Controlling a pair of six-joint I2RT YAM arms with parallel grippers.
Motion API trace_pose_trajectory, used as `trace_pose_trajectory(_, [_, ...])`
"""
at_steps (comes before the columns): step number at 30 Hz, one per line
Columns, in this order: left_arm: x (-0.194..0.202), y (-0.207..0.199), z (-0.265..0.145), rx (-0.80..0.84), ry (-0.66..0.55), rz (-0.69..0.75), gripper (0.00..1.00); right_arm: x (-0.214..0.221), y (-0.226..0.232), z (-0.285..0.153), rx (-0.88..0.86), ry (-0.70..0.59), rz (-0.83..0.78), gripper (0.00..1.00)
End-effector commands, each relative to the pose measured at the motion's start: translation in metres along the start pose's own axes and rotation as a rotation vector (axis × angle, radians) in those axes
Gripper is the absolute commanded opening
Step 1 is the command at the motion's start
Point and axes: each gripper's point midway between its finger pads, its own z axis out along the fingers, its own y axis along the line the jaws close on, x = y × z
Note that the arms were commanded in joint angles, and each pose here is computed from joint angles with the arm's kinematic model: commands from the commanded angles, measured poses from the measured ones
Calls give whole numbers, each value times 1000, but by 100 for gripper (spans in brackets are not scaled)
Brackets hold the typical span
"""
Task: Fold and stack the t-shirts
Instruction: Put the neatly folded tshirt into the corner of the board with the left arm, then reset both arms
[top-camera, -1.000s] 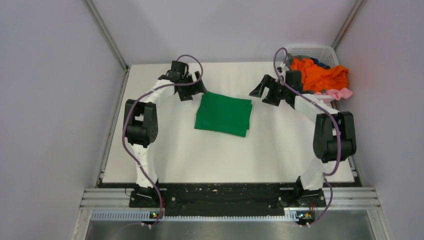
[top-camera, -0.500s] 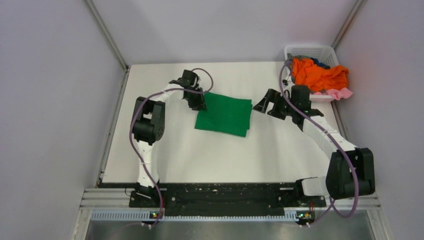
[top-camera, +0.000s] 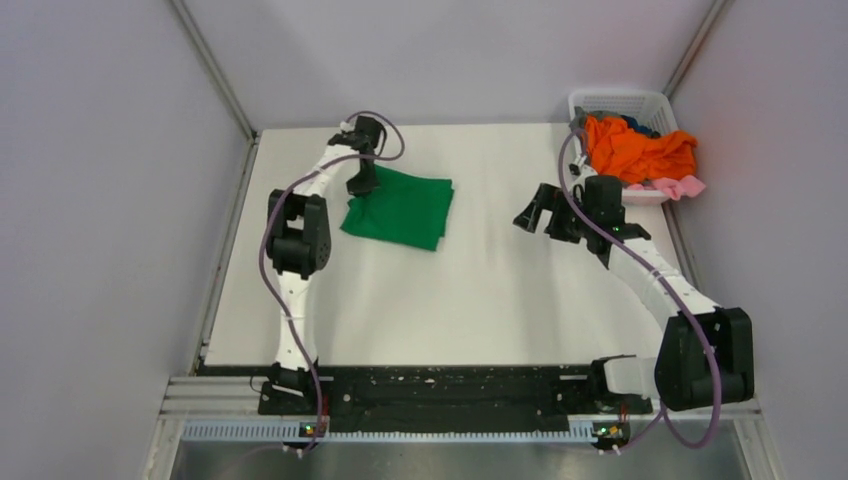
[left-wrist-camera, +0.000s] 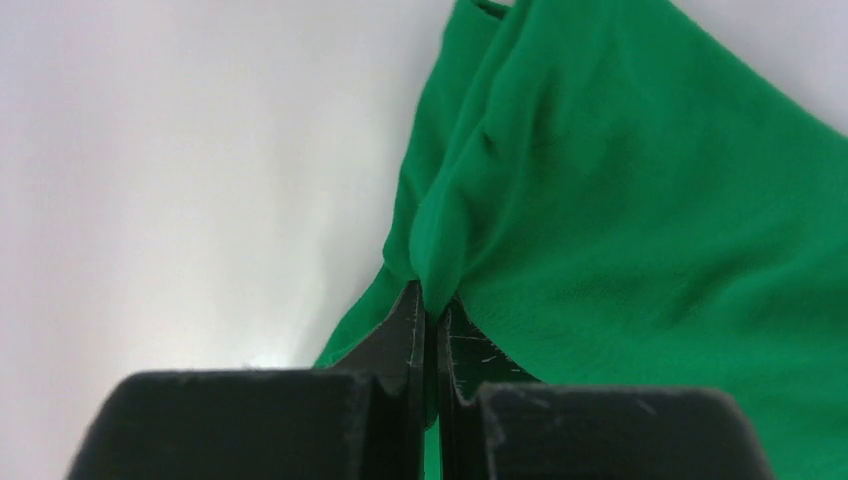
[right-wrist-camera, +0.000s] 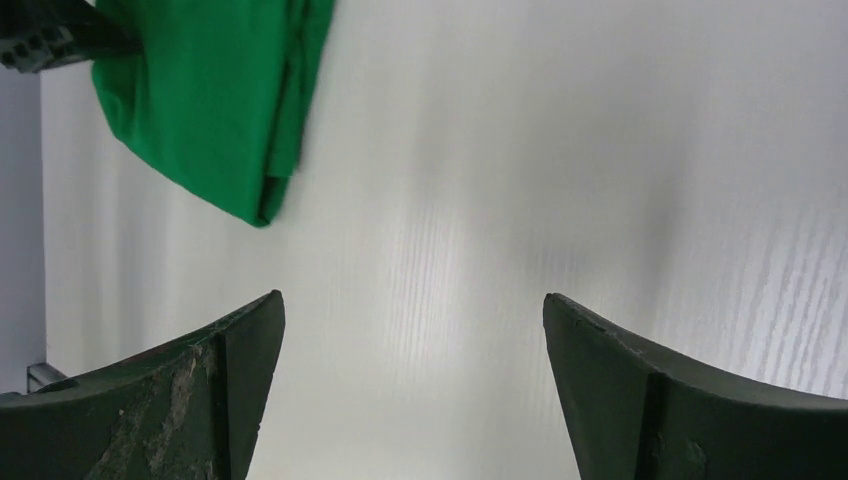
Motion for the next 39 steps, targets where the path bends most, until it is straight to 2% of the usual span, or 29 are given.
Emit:
trace_pose_trajectory(1, [-73, 110, 2, -300, -148, -91, 0, -13, -3, -8, 29, -63, -51, 99])
trace_pose_trajectory(8, [-145, 197, 25, -405, -289, -186, 0, -16, -11, -13, 82, -91, -58, 99])
trace_pose_trajectory(11, [-160, 214, 38, -376, -316, -206, 0, -15, -15, -14, 103, -93, -61, 99])
trace_pose_trajectory(14, [-176, 240, 37, -439, -378, -219, 0, -16, -16, -14, 111, -96, -58, 99])
trace_pose_trajectory(22, [-221, 263, 22, -447, -551, -268, 0, -15, -14, -12, 98, -95, -45, 99])
trace_pose_trajectory(24, [-228, 273, 14, -466, -581, -298, 16, -14, -15, -12, 101, -91, -44, 99])
trace_pose_trajectory(25, [-230, 275, 9, -467, -589, -307, 28, -13, -15, -13, 104, -87, -41, 99])
trace_pose_trajectory(27, [-230, 279, -2, -472, -593, -323, 92, -10, -18, -14, 115, -81, -37, 99])
trace_pose_trajectory(28, [-229, 279, -8, -467, -593, -328, 98, -10, -18, -15, 121, -82, -35, 99])
trace_pose_trajectory(33, [-222, 252, -44, -358, -583, -341, 99, -15, -23, -25, 167, -126, -26, 99])
trace_pose_trajectory(39, [-194, 165, -104, -174, -604, -255, 99, -16, -27, -45, 204, -197, -32, 99])
